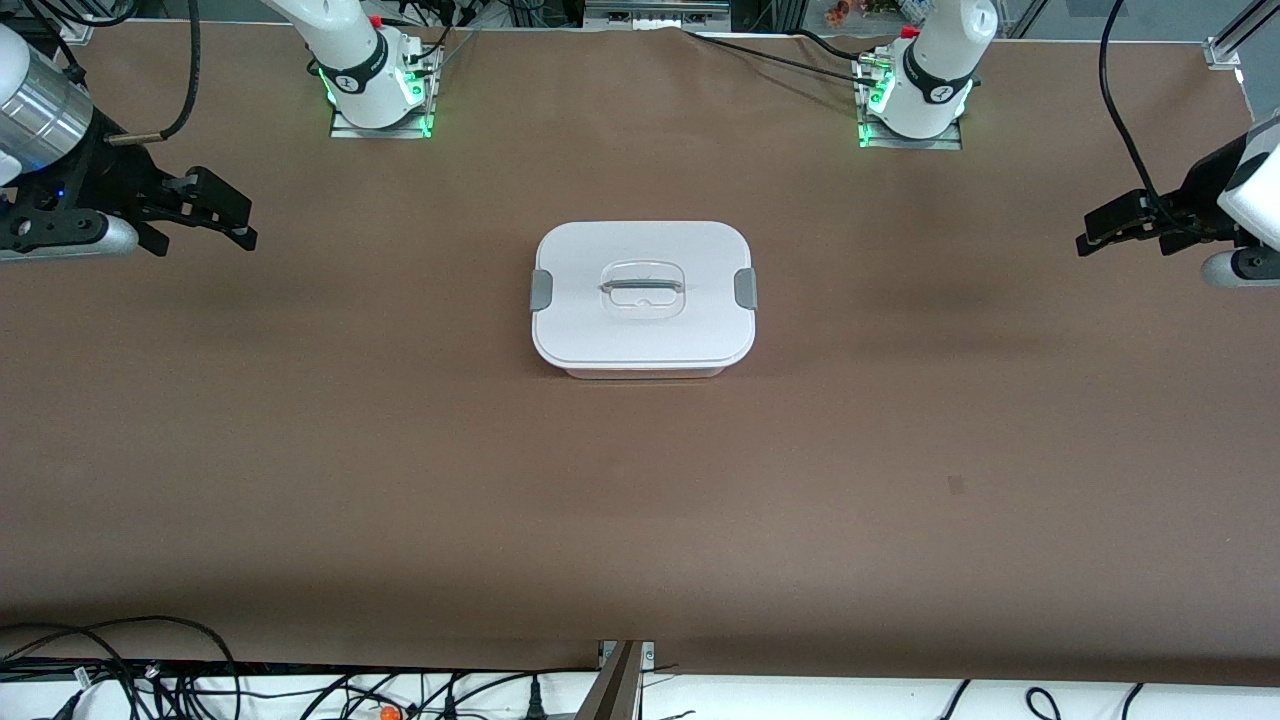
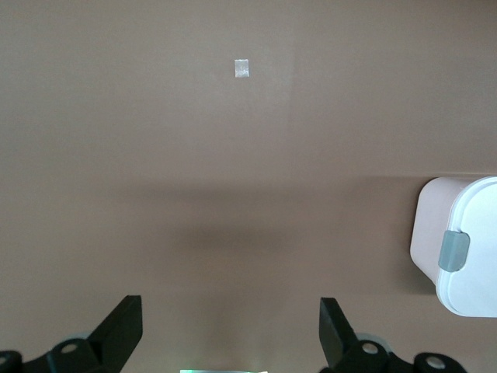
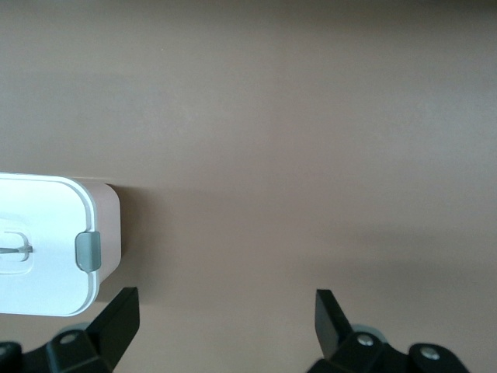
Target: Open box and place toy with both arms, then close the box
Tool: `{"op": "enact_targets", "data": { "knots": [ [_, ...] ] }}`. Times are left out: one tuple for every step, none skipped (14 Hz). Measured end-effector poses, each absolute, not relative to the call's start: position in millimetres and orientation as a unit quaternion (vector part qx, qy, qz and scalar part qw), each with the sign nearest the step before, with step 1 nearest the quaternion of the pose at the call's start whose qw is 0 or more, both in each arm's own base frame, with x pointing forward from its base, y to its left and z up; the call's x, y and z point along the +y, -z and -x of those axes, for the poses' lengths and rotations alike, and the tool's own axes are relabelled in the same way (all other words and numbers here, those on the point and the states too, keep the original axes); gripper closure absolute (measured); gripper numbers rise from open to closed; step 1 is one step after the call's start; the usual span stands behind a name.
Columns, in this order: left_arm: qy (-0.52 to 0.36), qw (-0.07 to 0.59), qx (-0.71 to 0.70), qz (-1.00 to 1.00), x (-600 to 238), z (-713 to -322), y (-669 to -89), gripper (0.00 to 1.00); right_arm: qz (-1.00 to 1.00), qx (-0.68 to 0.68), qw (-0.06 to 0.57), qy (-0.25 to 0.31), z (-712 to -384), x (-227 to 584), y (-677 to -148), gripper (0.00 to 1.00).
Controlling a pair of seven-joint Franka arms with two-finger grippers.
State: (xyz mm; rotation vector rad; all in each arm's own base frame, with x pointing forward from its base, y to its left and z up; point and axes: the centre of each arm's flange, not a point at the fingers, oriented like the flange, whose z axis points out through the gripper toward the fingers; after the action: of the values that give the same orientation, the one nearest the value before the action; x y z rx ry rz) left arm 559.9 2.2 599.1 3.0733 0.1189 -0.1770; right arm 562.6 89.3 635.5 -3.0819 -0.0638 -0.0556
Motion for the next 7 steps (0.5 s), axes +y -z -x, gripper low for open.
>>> {"op": "enact_targets", "data": {
  "knots": [
    [0.057, 0.030, 0.039, -0.997, 2, -563, -598, 0.00, 0.999, -0.022, 0.024, 0.018, -563, 89, -635, 0.00],
    [0.057, 0.030, 0.039, -0.997, 2, -566, -597, 0.00, 0.999, -0.023, 0.018, 0.019, -563, 89, -635, 0.00],
    [0.057, 0.030, 0.039, -0.997, 2, -569, -596, 0.00, 0.999, -0.024, 0.014, 0.020, -563, 89, -635, 0.00],
    [0.058, 0.030, 0.039, -0.997, 2, -571, -596, 0.00, 0.999, -0.025, 0.012, 0.020, -563, 89, -635, 0.00],
    [0.058, 0.029, 0.039, -0.997, 1, -573, -595, 0.00, 0.999, -0.026, 0.012, 0.020, -562, 90, -635, 0.00],
    [0.059, 0.029, 0.038, -0.997, 1, -574, -595, 0.00, 0.999, -0.028, 0.012, 0.020, -562, 91, -635, 0.00],
    [0.059, 0.029, 0.037, -0.997, 0, -574, -595, 0.00, 0.999, -0.029, 0.012, 0.020, -562, 92, -635, 0.00]
  ]
}}
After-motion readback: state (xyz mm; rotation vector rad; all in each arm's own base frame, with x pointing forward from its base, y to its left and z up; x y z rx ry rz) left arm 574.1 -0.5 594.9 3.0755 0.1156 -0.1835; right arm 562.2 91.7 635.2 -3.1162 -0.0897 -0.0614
